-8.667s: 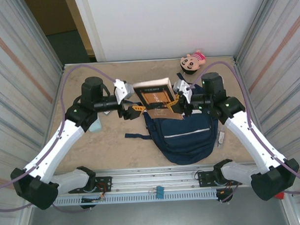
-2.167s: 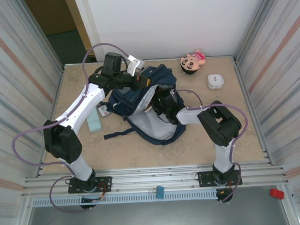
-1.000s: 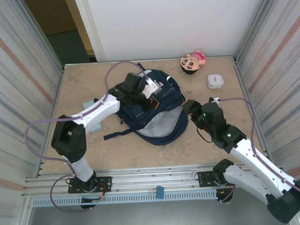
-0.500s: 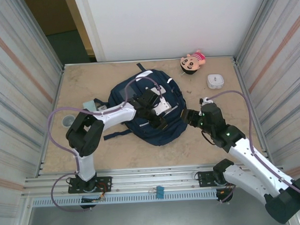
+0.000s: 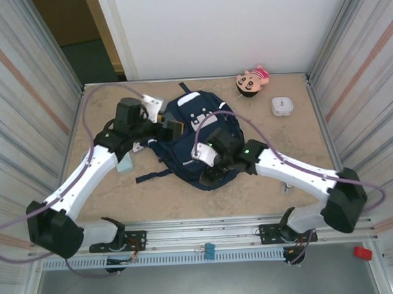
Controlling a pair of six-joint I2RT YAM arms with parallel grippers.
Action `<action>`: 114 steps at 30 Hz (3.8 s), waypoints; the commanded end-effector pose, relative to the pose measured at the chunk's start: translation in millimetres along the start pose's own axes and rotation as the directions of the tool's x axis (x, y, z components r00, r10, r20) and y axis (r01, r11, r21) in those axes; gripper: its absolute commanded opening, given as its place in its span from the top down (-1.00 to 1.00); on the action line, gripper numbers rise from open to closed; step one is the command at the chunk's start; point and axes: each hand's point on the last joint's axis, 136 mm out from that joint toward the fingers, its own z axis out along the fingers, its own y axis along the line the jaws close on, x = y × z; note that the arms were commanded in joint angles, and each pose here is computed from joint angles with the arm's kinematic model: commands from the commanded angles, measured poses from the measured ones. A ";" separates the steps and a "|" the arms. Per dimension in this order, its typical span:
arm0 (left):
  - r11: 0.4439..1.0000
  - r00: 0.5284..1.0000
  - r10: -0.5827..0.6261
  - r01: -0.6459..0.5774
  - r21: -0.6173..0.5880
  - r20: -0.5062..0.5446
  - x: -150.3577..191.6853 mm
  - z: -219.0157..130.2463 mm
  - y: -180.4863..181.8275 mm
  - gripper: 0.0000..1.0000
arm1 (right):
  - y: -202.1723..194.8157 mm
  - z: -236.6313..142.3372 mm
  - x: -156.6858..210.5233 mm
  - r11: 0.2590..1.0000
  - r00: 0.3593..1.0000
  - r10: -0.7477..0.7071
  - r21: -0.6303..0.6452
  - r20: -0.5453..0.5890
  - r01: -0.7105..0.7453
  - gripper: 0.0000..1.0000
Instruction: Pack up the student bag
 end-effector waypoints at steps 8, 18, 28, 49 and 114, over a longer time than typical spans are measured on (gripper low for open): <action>0.954 0.959 -0.279 0.271 -0.129 -0.056 80.2 -17.3 47.7 -0.76 | 1.1 72.0 25.3 0.974 0.957 -0.221 -0.093 -0.188 0.206 -0.61; 0.926 0.927 -0.365 0.353 -0.134 -0.079 109.3 -3.1 60.1 -0.66 | -22.0 57.9 25.5 0.949 0.934 -0.299 0.044 -0.197 0.313 1.00; 0.966 0.978 -0.206 0.195 0.171 0.045 84.5 6.3 22.8 -0.52 | -52.9 -60.8 -22.0 0.952 0.954 -0.300 0.070 0.000 0.299 1.00; 0.988 0.994 -0.084 0.075 0.132 0.065 123.2 47.8 48.5 -0.20 | -91.1 -95.6 -46.8 0.939 0.944 -0.314 0.176 0.096 0.295 1.00; 0.488 0.538 0.800 -0.841 0.234 0.266 96.5 60.6 -65.4 -0.59 | -49.8 -62.8 9.5 0.882 0.846 -0.443 -0.027 0.297 0.471 1.00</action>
